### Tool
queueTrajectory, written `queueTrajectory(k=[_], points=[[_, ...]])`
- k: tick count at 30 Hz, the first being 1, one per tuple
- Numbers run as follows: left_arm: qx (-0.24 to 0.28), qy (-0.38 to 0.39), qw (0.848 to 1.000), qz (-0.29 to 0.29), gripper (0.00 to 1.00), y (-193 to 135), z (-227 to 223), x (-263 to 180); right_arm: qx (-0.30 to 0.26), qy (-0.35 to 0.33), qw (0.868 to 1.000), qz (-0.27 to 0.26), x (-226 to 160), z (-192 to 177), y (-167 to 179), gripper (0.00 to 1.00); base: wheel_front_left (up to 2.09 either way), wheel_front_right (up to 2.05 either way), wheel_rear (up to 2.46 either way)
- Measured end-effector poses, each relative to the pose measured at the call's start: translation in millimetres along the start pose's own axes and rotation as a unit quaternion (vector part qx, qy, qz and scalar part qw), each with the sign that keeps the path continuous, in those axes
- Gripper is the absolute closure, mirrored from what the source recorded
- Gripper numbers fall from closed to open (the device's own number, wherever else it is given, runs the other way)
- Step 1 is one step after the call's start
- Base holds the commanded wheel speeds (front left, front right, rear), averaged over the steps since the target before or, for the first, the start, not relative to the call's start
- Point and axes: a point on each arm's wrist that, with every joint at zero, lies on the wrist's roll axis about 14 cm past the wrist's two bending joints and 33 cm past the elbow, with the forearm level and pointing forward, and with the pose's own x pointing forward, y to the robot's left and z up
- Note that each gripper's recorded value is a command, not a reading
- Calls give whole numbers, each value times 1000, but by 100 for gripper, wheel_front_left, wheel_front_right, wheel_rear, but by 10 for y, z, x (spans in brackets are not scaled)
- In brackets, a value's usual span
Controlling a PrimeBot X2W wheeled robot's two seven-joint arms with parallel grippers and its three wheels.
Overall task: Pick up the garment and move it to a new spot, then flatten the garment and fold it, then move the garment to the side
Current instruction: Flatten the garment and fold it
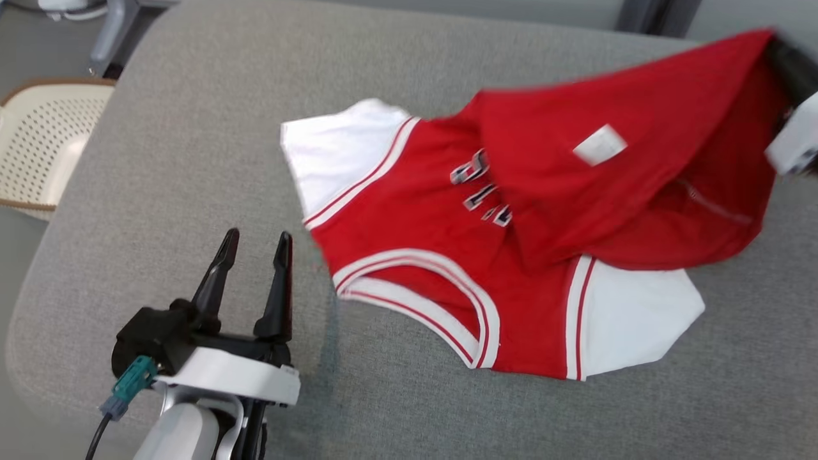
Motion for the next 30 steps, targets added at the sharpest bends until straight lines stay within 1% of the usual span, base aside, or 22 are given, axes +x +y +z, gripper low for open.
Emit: queueTrajectory(k=[2,4,5,6,7,8,11,13,15,18,20,22,24,26,30], points=[[1,8,1000,-5,0,-37,-67,85,4,-1,1000,-25,98,35,-260,100,0,0,0],[1,19,1000,-9,0,-62,-156,148,29,-1,998,-49,206,34,-473,100,0,0,0],[1,19,1000,-9,0,-62,-156,148,29,-1,998,-49,206,34,-473,100,0,0,0],[2,23,1000,-10,0,-72,-191,180,28,4,998,-61,248,1,-583,80,0,0,0],[6,25,1000,-9,0,-62,-223,205,27,9,997,-72,289,-36,-676,52,0,0,0],[6,30,999,-8,0,-53,-258,228,34,12,996,-84,328,-76,-764,0,0,0,0],[10,40,999,-3,0,-17,-340,241,46,12,992,-113,402,-187,-928,0,0,0,0],[9,42,999,-3,0,-18,-349,228,41,23,992,-114,408,-270,-883,0,0,0,0],[6,39,999,-7,0,-47,-332,209,13,32,993,-113,357,-310,-844,0,0,0,0],[4,28,1000,-13,0,-75,-257,177,13,2,993,-121,200,-221,-813,0,0,0,0],[3,22,1000,-17,0,-93,-208,143,31,-19,993,-114,100,-173,-684,0,0,0,0],[2,20,1000,-22,0,-116,-186,92,43,-29,994,-95,1,-180,-480,0,0,0,0],[1,15,999,-29,0,-146,-150,63,68,-44,993,-83,-128,-161,-338,0,0,0,0],[0,9,999,-41,0,-209,-105,63,88,-53,992,-79,-278,-163,-261,0,0,0,0],[0,2,998,-64,0,-345,-36,58,128,-50,988,-76,-570,-325,-126,0,0,0,0]])
